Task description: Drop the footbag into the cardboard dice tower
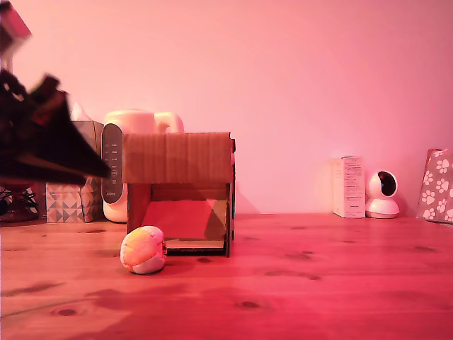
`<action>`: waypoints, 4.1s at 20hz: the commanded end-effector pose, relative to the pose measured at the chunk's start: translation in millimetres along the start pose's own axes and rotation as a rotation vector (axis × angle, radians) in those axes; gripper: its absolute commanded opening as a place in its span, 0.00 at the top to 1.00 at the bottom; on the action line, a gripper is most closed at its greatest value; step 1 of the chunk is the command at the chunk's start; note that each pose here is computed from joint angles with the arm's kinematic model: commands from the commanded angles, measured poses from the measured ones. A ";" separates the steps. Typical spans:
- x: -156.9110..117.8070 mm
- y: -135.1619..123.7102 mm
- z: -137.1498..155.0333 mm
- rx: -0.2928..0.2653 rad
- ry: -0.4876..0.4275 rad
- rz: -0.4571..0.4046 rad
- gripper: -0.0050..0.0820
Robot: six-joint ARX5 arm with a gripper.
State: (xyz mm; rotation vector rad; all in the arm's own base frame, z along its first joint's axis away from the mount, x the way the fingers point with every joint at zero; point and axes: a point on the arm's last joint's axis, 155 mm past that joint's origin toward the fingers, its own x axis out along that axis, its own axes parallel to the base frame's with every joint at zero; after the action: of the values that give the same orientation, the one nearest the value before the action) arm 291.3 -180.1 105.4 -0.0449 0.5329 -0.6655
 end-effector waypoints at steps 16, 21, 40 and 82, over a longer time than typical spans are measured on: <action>71.7 24.7 -12.5 0.072 -0.057 0.001 0.10; 96.5 32.9 -17.2 0.063 -0.030 0.002 0.10; 83.5 18.2 9.4 0.019 0.074 -0.041 0.88; 96.7 19.1 221.5 0.173 -0.224 -0.014 0.58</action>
State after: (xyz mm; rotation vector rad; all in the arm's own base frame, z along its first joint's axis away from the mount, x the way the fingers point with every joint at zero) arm 469.9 -251.3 239.9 0.0331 0.2920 -0.7084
